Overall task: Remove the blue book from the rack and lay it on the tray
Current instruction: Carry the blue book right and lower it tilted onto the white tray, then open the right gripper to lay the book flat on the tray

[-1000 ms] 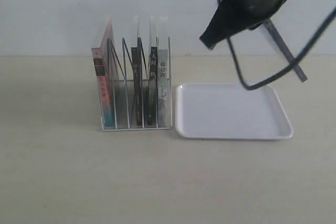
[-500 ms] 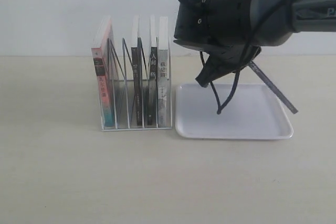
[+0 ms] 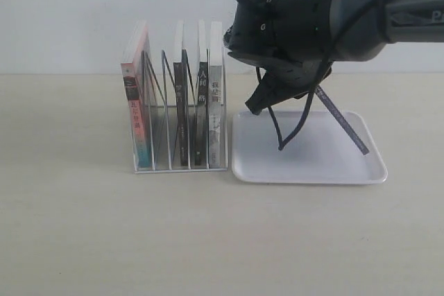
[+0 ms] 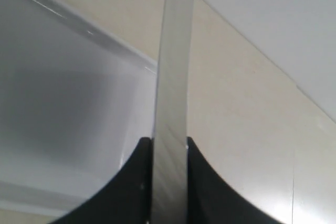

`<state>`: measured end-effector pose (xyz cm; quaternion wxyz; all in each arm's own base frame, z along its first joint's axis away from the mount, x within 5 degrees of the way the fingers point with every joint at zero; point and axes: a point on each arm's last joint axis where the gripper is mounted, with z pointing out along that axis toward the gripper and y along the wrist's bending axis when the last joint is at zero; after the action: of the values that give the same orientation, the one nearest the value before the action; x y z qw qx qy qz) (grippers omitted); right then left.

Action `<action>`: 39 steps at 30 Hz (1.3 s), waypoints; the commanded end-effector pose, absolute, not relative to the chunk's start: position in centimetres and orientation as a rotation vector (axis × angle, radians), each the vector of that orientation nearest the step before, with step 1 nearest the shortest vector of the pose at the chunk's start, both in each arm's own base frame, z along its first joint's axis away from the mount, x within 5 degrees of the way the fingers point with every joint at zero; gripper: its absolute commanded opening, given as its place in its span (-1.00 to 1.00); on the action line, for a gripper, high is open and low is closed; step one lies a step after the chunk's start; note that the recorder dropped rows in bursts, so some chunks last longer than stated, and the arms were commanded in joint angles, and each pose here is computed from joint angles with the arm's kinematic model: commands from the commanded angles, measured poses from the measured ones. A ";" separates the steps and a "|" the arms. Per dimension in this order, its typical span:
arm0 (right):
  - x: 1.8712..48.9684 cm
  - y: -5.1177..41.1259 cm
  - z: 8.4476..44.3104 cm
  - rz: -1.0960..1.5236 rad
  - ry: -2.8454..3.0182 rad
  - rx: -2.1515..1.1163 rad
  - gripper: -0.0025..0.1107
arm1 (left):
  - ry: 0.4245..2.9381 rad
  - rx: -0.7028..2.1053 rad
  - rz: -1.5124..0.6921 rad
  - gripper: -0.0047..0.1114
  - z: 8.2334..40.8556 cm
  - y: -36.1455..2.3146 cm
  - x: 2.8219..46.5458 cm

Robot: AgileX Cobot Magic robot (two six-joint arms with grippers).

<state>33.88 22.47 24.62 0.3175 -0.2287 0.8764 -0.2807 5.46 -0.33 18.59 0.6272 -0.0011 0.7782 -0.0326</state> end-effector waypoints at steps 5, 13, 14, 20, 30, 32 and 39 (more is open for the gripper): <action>34.9 20.6 24.5 -0.737 2.368 -0.508 -0.96 | 1.772 -0.007 -0.077 -0.85 18.7 -0.3 5.5; 35.0 20.9 24.3 -0.670 2.376 -0.529 -0.96 | 1.772 -0.007 -0.077 -0.85 18.7 -0.3 5.5; 35.0 20.9 24.3 -0.667 2.381 -0.545 -0.96 | 1.772 -0.007 -0.077 -0.85 18.7 -0.3 5.5; 34.9 21.0 24.1 -0.658 2.394 -0.576 -0.54 | 1.772 -0.007 -0.077 -0.85 18.7 -0.3 5.5; 34.5 20.5 26.2 -0.669 2.344 -0.508 -0.01 | 1.772 -0.007 -0.077 -0.85 18.7 -0.3 5.5; 33.9 20.4 27.6 -0.625 2.320 -0.483 -0.01 | 1.772 -0.007 -0.077 -0.85 18.7 -0.3 5.5; 31.4 19.5 33.9 -0.442 2.201 -0.394 -0.01 | 1.772 -0.007 -0.077 -0.85 18.7 -0.3 5.5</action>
<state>32.41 20.21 31.22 0.3853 -0.1747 0.8848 -0.1954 5.46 -0.33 18.59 0.6272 -0.0011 0.7782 -0.0326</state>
